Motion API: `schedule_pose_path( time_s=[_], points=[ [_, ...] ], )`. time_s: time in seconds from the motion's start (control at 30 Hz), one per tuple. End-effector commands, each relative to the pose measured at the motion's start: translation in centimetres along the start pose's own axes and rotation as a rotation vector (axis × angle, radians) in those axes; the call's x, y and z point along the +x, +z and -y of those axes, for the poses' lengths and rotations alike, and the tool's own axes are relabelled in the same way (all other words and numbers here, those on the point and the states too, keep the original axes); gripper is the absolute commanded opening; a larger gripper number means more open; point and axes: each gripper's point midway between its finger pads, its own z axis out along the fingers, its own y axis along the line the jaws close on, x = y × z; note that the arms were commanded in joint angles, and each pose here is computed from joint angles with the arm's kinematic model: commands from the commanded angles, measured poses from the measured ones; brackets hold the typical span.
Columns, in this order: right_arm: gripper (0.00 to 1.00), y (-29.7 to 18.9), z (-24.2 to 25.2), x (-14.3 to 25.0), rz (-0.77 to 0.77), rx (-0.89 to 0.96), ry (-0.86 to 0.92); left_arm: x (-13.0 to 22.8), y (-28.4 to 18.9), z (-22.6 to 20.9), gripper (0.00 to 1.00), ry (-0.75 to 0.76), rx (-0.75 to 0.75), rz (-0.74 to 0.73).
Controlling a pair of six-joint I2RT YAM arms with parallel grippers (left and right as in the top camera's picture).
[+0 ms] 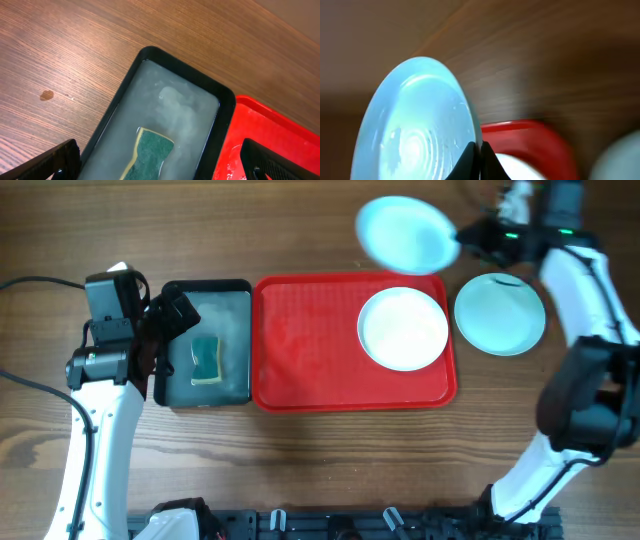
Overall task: Clean dirty plates on tray and stack at the side
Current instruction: 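Carry the plate right and lower it onto the first pale green plate, then settle the stacked plates and release with the right gripper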
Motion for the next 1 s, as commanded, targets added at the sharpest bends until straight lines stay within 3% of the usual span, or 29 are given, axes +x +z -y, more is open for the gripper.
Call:
schedule_pose_path(
  time_s=[0.0,0.13,0.33,0.37,0.43,0.5,0.67,0.8,0.97],
  points=[
    [0.04,-4.3,7.8,-1.4,0.045,0.188,0.141,-0.4,-0.2,0.2,1.00,-0.012,0.006,0.008],
    [0.04,-9.8,16.5,1.1,-0.016,0.490,0.216,-0.4,-0.2,0.2,1.00,-0.012,0.006,0.008],
    [0.04,-11.8,19.1,2.8,-0.067,0.654,0.226,-0.4,-0.2,0.2,1.00,-0.012,0.006,0.008],
    [0.13,-11.7,19.1,2.3,-0.052,0.650,0.218,-0.4,-0.2,0.2,1.00,-0.012,0.006,0.008],
    [0.56,-11.4,19.0,1.6,-0.028,0.645,0.199,-0.4,-0.2,0.2,1.00,-0.012,0.006,0.008],
    [0.77,-11.1,18.7,0.5,0.010,0.637,0.168,-0.4,-0.2,0.2,1.00,-0.012,0.006,0.008],
    [0.78,-10.6,18.0,-3.3,0.146,0.625,0.068,-0.4,-0.2,0.2,1.00,-0.012,0.006,0.008],
    [0.69,-9.3,16.2,-6.2,0.251,0.589,-0.006,-0.4,-0.2,0.2,1.00,-0.012,0.006,0.008],
    [0.66,-5.9,18.7,-6.5,0.270,0.661,0.023,-0.4,-0.2,0.2,1.00,-0.012,0.006,0.008]
  ],
)
